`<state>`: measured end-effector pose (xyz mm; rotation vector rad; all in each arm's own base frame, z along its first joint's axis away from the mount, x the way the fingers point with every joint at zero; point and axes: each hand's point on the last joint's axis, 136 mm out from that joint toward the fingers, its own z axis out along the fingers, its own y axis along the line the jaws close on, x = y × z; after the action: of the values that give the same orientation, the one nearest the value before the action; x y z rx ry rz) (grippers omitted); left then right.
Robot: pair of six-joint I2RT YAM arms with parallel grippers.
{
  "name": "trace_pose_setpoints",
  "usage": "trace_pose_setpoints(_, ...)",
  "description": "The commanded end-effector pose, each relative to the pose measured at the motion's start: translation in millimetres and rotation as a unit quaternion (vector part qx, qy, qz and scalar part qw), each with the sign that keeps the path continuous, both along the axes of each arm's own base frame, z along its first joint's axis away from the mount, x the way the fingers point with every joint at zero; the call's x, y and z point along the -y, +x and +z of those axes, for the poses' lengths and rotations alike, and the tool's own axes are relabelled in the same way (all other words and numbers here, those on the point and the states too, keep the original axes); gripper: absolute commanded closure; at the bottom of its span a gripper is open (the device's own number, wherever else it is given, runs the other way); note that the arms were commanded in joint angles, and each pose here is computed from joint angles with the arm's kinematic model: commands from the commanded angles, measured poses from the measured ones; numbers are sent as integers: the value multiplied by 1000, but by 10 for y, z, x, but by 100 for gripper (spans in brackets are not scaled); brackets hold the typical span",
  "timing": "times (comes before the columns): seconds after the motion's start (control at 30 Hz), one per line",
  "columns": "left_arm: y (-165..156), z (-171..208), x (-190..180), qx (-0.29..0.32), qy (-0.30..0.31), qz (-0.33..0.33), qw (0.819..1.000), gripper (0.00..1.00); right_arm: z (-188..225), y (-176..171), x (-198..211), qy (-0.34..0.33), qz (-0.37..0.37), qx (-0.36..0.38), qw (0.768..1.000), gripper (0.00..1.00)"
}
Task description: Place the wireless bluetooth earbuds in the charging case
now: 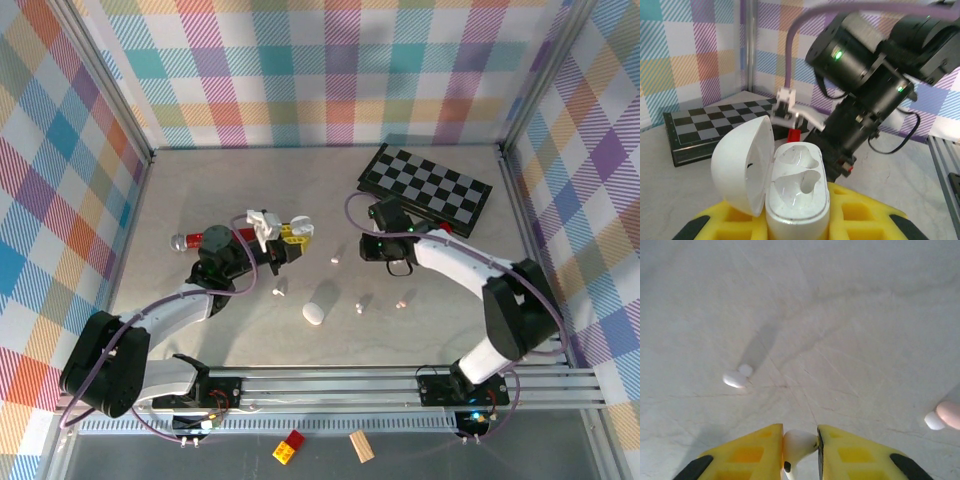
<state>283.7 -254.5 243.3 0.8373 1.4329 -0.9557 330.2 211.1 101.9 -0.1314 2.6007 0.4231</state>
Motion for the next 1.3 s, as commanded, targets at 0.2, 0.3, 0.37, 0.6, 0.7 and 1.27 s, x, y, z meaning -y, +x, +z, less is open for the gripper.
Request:
trace_pose_setpoints(0.2, 89, 1, 184, 19, 11, 7, 1000, 100, 849, 129, -62, 74, 20, 163, 984, 78)
trace_pose_setpoints(0.3, 112, -15, 255, 18, 13, 8, 1000, 100, 1048, 90, -74, 94, 28, 188, 977, 78)
trace_pose_setpoints(0.37, 126, -36, 316, 17, 16, 6, 1000, 100, 1164, 56, -92, 108, 36, 201, 973, 78)
trace_pose_setpoints(0.6, 177, -163, 566, -2, 31, -9, 999, 100, 1449, -53, -163, 144, 67, 234, 959, 78)
trace_pose_setpoints(0.7, 206, -204, 646, -9, 36, -10, 999, 100, 1574, -116, -214, 167, 84, 246, 951, 78)
trace_pose_setpoints(1.27, 157, -231, 989, 2, 62, -47, 997, 100, 1635, -173, -326, 199, 110, 246, 942, 79)
